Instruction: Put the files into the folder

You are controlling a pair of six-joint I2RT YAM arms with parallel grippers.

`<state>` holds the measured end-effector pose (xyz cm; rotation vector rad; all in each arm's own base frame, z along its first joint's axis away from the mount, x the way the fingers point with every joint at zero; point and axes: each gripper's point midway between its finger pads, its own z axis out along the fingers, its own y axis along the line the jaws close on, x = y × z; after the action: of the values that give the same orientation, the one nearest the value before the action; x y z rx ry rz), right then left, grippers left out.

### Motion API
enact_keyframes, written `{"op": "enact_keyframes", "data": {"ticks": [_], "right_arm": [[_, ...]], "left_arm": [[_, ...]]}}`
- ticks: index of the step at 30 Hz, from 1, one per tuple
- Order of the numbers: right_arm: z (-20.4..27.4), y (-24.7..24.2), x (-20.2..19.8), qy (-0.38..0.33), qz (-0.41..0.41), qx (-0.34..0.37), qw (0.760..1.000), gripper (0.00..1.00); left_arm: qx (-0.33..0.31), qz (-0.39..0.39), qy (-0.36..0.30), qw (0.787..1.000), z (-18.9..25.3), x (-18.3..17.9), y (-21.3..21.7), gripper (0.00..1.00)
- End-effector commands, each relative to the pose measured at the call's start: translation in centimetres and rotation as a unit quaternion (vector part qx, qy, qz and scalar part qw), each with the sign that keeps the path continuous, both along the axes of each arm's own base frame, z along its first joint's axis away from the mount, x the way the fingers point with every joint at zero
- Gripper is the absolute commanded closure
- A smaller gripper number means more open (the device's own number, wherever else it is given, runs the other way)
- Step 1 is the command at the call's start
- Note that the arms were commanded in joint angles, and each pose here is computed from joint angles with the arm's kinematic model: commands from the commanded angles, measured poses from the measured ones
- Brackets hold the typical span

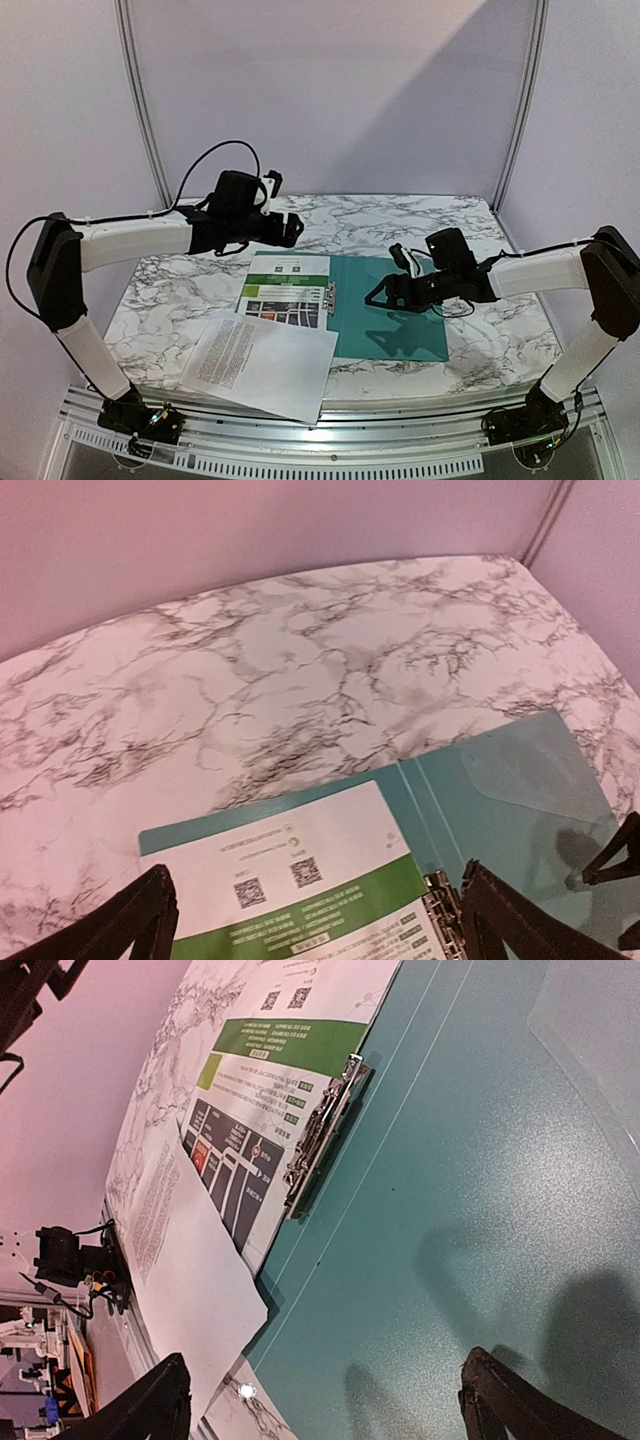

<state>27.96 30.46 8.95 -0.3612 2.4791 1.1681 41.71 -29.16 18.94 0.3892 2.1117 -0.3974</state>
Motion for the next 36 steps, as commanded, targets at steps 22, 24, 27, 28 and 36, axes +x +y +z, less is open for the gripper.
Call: {"op": "enact_keyframes", "data": {"ticks": [22, 24, 27, 28, 36], "right_arm": [[1.3, 2.2, -0.3, -0.012, 0.037, 0.045, 0.998, 0.01], [1.2, 2.4, -0.5, -0.005, 0.043, 0.051, 0.998, 0.01], [1.2, 2.7, -0.7, -0.001, 0.05, 0.061, 0.997, 0.01], [1.2, 2.8, -0.7, 0.002, 0.05, 0.064, 0.997, 0.01], [1.8, 4.2, -2.1, 0.011, 0.092, 0.089, 0.992, 0.01]], "left_arm": [[-0.018, 0.155, 0.054, 0.986, -1.0, -10.4, 13.2, 0.13], [-0.03, 0.154, 0.069, 0.985, -1.4, -11.5, 13.3, 0.17], [-0.039, 0.143, 0.093, 0.985, -2.2, -13.0, 12.9, 0.23], [-0.038, 0.135, 0.102, 0.985, -2.6, -13.6, 12.6, 0.24], [-0.011, 0.101, 0.169, 0.98, -6.3, -17.9, 10.8, 0.35]]}}
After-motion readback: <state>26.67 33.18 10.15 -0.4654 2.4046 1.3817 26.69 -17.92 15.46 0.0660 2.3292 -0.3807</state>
